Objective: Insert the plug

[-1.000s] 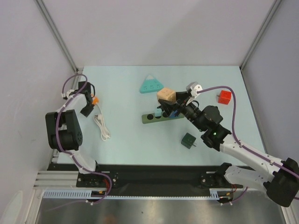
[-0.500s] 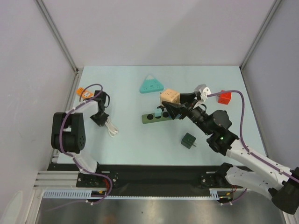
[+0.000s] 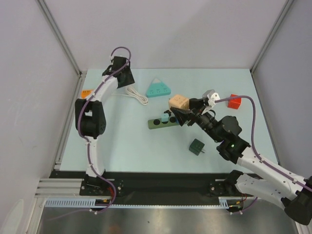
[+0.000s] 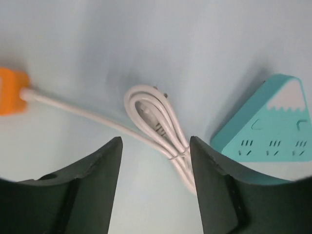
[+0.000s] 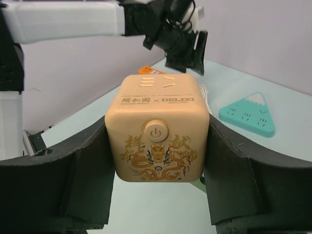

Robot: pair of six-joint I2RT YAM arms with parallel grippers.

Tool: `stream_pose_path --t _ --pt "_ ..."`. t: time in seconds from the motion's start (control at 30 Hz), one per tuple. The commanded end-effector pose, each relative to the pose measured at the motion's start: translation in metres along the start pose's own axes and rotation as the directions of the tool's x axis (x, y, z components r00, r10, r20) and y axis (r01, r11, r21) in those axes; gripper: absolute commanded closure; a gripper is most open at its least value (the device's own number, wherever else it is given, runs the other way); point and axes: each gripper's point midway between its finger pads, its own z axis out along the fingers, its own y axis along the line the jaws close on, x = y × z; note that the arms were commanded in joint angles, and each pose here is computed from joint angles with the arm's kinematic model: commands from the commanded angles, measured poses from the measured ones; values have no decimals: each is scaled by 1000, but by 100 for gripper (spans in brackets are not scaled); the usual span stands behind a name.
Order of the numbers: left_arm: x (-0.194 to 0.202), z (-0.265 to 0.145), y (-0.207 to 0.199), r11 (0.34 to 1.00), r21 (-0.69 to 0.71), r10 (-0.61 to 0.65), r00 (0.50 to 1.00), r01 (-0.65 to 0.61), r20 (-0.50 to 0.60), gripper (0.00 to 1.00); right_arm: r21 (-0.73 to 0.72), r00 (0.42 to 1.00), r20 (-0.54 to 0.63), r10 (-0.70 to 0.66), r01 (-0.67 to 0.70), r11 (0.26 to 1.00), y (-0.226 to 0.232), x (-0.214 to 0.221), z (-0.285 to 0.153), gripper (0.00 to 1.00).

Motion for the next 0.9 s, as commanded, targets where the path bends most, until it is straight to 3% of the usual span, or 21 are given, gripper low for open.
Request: stream_pose_path --t 0.0,0.07,0.1,0.13,0.2,0.23,0.3,0.4,0.43,0.5,0.63,0.67,0.7,0.77,0.87 --pt "-55 -42 47 908 -207 388 917 -364 91 33 0 999 39 -12 12 1000 0 -10 3 100" --pt "-64 -40 62 860 -233 486 868 -454 102 33 -4 999 36 -12 12 1000 1 -9 4 100" --pt "-47 -36 71 832 -203 539 840 -517 69 34 -4 999 35 -13 13 1000 0 -9 5 100" --pt "-58 -36 66 764 -185 642 755 -618 130 34 -4 999 36 -14 14 1000 0 -9 5 100" --pt "-42 -33 78 676 -209 737 659 -707 151 29 -2 999 34 -13 13 1000 0 -8 4 100" --pt "-62 -34 80 630 -278 776 597 -725 203 22 -2 999 34 -11 11 1000 -1 -6 4 100" --pt "-67 -15 90 633 -282 773 612 -721 168 23 0 999 39 -14 14 1000 -2 -7 4 100" --pt "-96 -3 118 669 -374 734 649 -642 200 30 10 999 39 -13 13 1000 -6 -7 4 100" --pt "-101 11 125 671 -401 729 653 -624 205 35 12 999 42 -15 14 1000 -7 -8 4 100" --pt "-131 8 140 680 -485 706 669 -550 231 59 14 999 39 -9 9 1000 -9 -6 4 100" --pt "-163 18 164 734 -530 628 723 -425 289 73 20 1000 22 -1 1 1000 -16 3 9 100" --pt "-150 42 175 720 -535 628 742 -441 233 84 22 1000 19 -1 1 1000 -17 5 10 100" --pt "-175 36 173 711 -560 634 732 -425 250 96 25 1000 20 -1 1 1000 -19 6 11 100" --pt "-152 61 191 677 -560 638 761 -478 121 100 38 1000 8 -3 3 999 -24 11 14 100" --pt "-139 68 208 700 -563 588 802 -439 106 99 48 1000 10 -5 5 999 -28 10 14 100"
